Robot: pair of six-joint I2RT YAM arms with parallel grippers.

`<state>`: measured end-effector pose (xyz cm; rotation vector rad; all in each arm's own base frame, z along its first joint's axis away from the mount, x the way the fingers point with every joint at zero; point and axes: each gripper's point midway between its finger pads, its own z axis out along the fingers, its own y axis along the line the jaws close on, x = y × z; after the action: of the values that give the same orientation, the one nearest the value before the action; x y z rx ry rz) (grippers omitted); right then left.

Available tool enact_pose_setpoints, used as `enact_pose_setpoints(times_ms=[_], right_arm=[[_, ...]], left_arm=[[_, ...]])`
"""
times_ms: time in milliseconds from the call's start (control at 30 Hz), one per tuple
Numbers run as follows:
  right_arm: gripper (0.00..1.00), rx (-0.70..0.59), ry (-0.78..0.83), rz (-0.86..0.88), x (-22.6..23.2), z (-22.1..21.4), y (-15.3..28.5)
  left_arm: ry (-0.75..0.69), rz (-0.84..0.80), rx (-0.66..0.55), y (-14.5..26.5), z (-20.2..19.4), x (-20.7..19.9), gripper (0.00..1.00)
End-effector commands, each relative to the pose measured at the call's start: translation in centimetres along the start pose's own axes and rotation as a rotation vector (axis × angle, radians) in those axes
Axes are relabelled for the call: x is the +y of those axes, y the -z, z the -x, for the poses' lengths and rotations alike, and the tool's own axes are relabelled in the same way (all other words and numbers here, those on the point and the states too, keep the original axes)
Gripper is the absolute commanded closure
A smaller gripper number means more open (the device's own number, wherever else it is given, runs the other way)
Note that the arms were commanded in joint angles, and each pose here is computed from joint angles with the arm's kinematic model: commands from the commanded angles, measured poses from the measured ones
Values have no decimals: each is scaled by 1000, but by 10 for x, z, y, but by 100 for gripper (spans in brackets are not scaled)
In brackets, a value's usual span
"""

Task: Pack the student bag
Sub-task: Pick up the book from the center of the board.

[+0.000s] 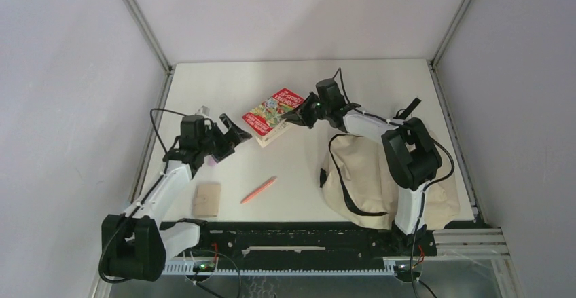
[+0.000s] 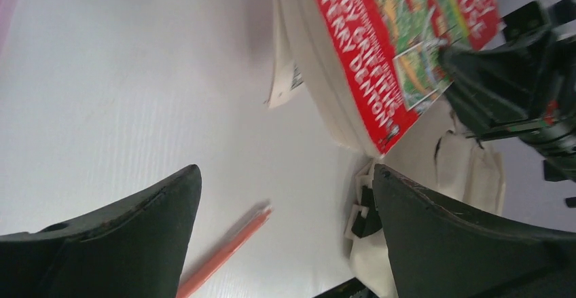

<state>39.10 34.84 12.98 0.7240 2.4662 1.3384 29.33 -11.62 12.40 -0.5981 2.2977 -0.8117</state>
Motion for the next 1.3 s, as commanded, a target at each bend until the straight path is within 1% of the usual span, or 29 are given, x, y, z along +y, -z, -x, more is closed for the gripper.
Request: enact_pose_setpoints(times_ms=[0, 100, 233, 567, 633, 833, 967, 1067, 1133, 1267], right_arm=[[100, 17, 48, 211, 60, -4, 36], [100, 28, 51, 227, 64, -4, 42], [100, 63, 35, 267, 70, -8, 49], [100, 99, 32, 318, 80, -12, 57], [100, 105, 23, 328, 82, -13, 57], [100, 124, 2, 354, 87, -14, 57], [100, 127, -9, 349, 86, -15, 55], [100, 131, -16, 345, 84, -16, 52], [100, 136, -16, 347, 84, -18, 51], [100, 139, 10, 345, 83, -20, 52]], left_arm=[[-46, -179, -132, 5, 32, -37, 0], [-42, -257, -148, 3, 32, -45, 0], [-56, -333, -130, 0, 28, -53, 0], [-31, -439, -138, -11, 31, -64, 0], [-27, -482, -131, -13, 32, -71, 4], [33, -575, -81, -19, 28, -83, 20], [48, -621, -88, -15, 27, -90, 30], [45, -631, -96, -13, 27, -96, 42], [51, -635, -101, -12, 28, -99, 59], [60, -647, -109, -8, 34, -106, 95]])
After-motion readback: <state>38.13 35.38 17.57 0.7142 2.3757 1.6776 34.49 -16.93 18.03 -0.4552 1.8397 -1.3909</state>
